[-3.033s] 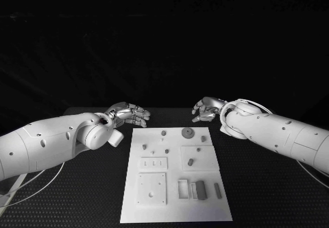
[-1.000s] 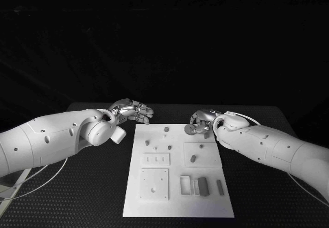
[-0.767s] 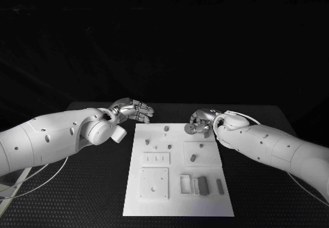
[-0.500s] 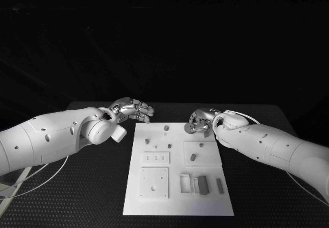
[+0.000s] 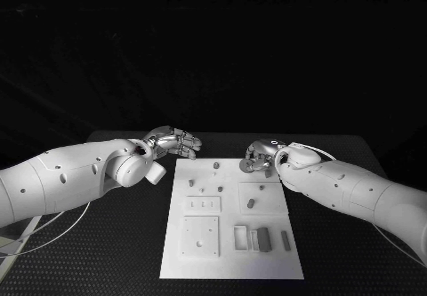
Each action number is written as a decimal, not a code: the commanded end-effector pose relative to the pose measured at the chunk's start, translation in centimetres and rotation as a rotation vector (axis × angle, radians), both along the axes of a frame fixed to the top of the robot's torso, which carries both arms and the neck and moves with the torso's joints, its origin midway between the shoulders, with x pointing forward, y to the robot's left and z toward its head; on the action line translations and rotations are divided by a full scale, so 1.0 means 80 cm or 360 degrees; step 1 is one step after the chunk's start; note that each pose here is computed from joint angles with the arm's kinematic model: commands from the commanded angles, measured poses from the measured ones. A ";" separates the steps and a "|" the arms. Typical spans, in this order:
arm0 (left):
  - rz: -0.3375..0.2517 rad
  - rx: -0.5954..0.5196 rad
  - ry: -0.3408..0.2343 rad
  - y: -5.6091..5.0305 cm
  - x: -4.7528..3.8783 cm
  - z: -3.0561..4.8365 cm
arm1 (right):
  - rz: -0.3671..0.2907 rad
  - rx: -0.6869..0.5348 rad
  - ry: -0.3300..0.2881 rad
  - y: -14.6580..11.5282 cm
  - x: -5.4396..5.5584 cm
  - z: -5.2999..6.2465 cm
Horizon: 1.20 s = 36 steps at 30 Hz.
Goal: Assemble the parts on the task board
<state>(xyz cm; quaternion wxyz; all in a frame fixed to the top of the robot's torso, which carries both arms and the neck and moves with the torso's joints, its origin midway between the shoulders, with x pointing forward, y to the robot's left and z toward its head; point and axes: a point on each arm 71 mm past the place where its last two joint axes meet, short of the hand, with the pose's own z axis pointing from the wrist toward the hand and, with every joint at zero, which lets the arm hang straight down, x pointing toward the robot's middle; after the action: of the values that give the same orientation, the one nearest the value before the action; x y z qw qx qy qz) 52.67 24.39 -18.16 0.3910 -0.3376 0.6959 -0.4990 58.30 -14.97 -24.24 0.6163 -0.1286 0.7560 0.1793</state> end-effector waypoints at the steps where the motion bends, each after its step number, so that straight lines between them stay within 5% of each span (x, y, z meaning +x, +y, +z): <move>1: -0.0027 -0.0009 -0.0009 -0.003 -0.001 0.0013 | -0.0006 -0.0103 0.0017 -0.001 -0.003 -0.011; 36: -0.0027 -0.0006 -0.0004 0.002 -0.005 0.0018 | 0.0009 -0.0222 0.0005 -0.008 -0.009 -0.028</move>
<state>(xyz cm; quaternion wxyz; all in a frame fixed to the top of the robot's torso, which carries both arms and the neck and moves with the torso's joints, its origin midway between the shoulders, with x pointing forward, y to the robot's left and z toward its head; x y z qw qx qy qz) 52.35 24.66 -18.11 0.3898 -0.3380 0.6963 -0.4990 58.12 -15.06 -24.54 0.6332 -0.1598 0.7413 0.1548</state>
